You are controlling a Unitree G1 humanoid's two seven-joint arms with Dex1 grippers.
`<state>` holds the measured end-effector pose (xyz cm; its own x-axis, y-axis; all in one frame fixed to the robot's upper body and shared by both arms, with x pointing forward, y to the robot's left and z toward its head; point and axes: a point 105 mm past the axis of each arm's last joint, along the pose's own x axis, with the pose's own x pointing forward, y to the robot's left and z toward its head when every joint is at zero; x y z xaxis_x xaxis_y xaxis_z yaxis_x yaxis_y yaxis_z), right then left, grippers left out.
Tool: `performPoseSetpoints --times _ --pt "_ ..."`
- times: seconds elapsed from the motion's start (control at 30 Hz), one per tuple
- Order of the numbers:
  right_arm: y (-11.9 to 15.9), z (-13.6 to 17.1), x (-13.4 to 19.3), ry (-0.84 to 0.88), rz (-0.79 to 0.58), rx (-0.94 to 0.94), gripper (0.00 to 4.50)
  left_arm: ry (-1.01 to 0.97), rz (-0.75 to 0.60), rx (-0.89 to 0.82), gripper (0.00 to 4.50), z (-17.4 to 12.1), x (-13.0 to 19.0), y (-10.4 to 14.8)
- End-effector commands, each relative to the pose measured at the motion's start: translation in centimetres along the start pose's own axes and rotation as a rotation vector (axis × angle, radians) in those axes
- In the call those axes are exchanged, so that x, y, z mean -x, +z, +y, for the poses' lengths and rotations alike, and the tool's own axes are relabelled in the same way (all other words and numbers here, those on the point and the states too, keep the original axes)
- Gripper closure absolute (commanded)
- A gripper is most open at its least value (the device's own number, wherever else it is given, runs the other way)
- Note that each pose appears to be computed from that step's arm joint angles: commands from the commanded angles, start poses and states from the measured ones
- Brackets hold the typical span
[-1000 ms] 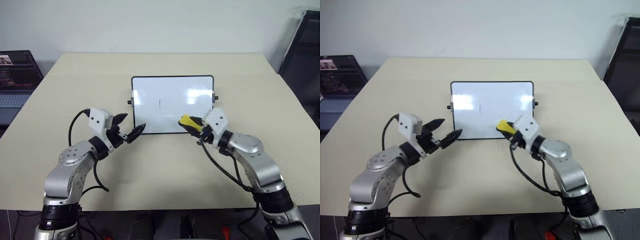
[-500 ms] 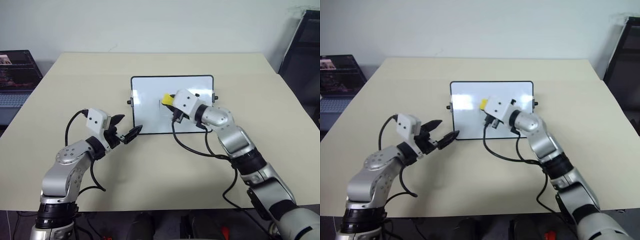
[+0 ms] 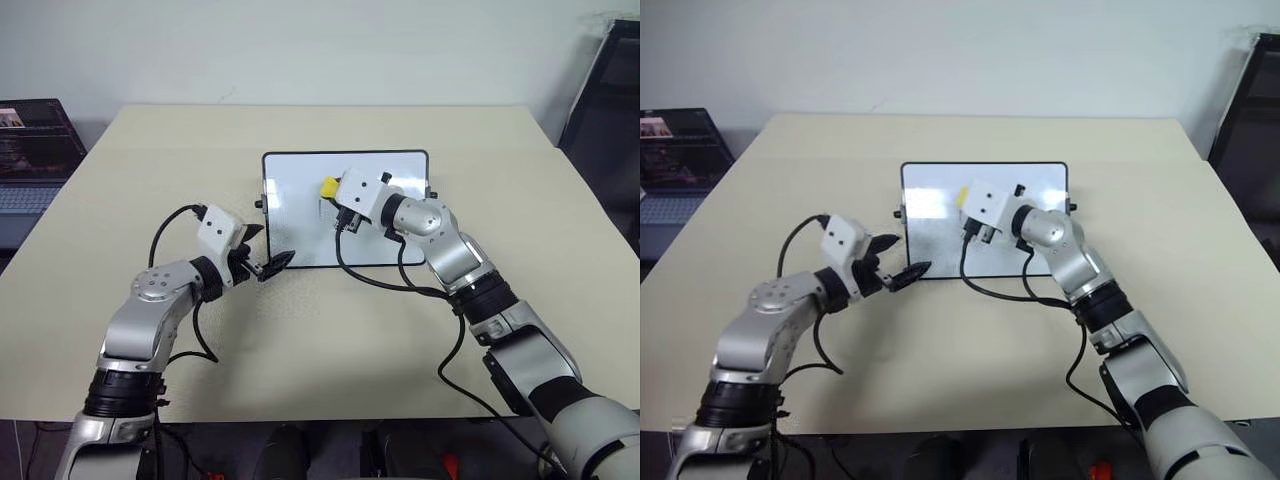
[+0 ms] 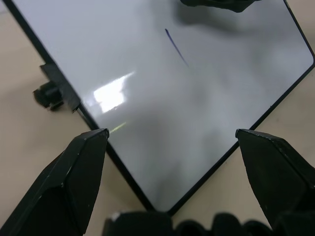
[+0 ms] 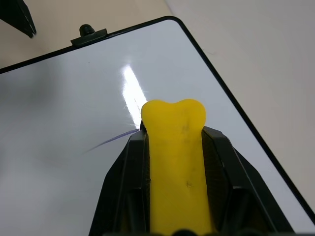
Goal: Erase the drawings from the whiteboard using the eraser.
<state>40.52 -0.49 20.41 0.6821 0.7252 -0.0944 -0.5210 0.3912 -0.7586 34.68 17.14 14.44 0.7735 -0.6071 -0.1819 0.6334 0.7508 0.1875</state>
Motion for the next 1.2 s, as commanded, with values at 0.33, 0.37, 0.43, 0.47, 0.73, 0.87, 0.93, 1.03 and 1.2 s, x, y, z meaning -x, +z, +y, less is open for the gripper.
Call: performPoseSetpoints --times 0.33,0.37,0.43,0.47,0.73,0.87,0.93,1.03,1.2 --pt "0.6 0.8 -2.0 0.06 -0.009 0.093 3.4 -0.05 -0.039 0.002 0.0 -0.8 0.0 0.4" --pt "0.3 1.0 -2.1 0.066 0.002 0.099 3.4 -0.05 -0.04 0.004 0.0 -0.8 0.0 0.4" --pt "-0.4 1.1 -2.2 0.076 0.029 0.106 3.4 -0.05 -0.041 0.007 0.0 -0.9 0.1 0.3" --pt "-0.8 1.2 -2.2 0.083 0.043 0.1 3.4 -0.051 -0.042 0.007 0.0 -0.9 0.2 0.3" --pt "-3.5 4.2 -0.7 0.254 0.125 0.124 3.4 -0.052 -0.045 0.012 0.0 -1.3 0.3 0.4" --pt "-3.5 5.2 -0.3 0.306 0.128 0.19 3.4 -0.054 -0.049 0.011 0.0 -1.5 0.2 0.7" --pt "-3.4 5.4 -0.2 0.313 0.128 0.214 3.4 -0.055 -0.05 0.011 0.0 -1.6 0.1 0.8" --pt "-2.8 4.6 -0.6 0.252 0.111 0.224 3.4 -0.056 -0.049 0.013 0.0 -1.7 0.1 1.0" --pt "-1.4 0.4 -1.4 0.023 0.087 0.229 3.4 -0.057 -0.045 0.017 0.0 -1.9 0.2 0.9"
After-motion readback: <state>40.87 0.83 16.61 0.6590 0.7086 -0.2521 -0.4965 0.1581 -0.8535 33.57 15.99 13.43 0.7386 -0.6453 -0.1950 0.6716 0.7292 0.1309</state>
